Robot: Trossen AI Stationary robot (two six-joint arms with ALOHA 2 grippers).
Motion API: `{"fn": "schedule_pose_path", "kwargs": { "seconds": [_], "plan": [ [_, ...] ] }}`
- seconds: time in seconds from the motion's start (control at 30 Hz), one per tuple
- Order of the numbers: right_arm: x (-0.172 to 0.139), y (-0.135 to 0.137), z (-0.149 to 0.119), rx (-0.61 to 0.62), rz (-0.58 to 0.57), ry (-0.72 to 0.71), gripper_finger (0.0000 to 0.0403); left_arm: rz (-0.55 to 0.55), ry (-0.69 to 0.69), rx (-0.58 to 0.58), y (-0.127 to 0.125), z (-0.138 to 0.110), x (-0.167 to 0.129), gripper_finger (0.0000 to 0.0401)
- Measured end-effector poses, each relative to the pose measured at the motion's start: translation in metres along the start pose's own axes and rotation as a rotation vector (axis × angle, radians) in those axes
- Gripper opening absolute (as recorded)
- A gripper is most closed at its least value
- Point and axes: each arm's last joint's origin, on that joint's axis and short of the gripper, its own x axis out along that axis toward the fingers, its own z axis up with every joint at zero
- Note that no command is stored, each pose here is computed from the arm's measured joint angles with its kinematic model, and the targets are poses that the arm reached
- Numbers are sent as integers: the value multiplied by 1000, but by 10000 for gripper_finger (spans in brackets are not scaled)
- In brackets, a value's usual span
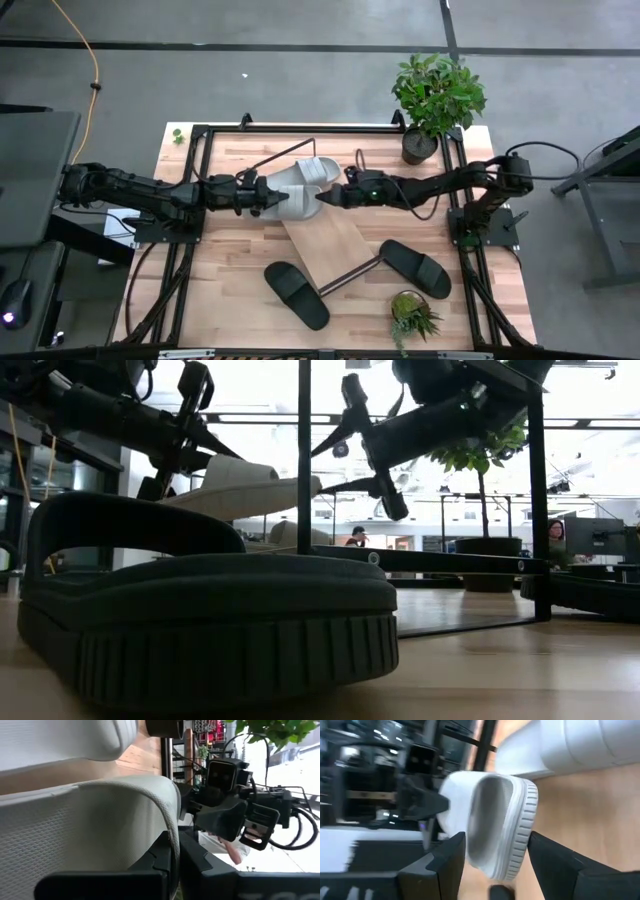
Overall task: Pick and place slides into the shelf
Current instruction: Put the gray slipper on the shelf
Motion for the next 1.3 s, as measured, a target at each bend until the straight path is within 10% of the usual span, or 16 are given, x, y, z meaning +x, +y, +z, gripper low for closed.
{"fn": "schedule_pose_path", "kwargs": {
  "seconds": [0.43,1.3],
  "plan": [
    [2,2,-1,-22,-48,16,196,-28,1,17,-3,0,0,3],
    [2,1,-1,-33,-66,-24,32,37,32,40,4,-1,0,27]
  ]
}}
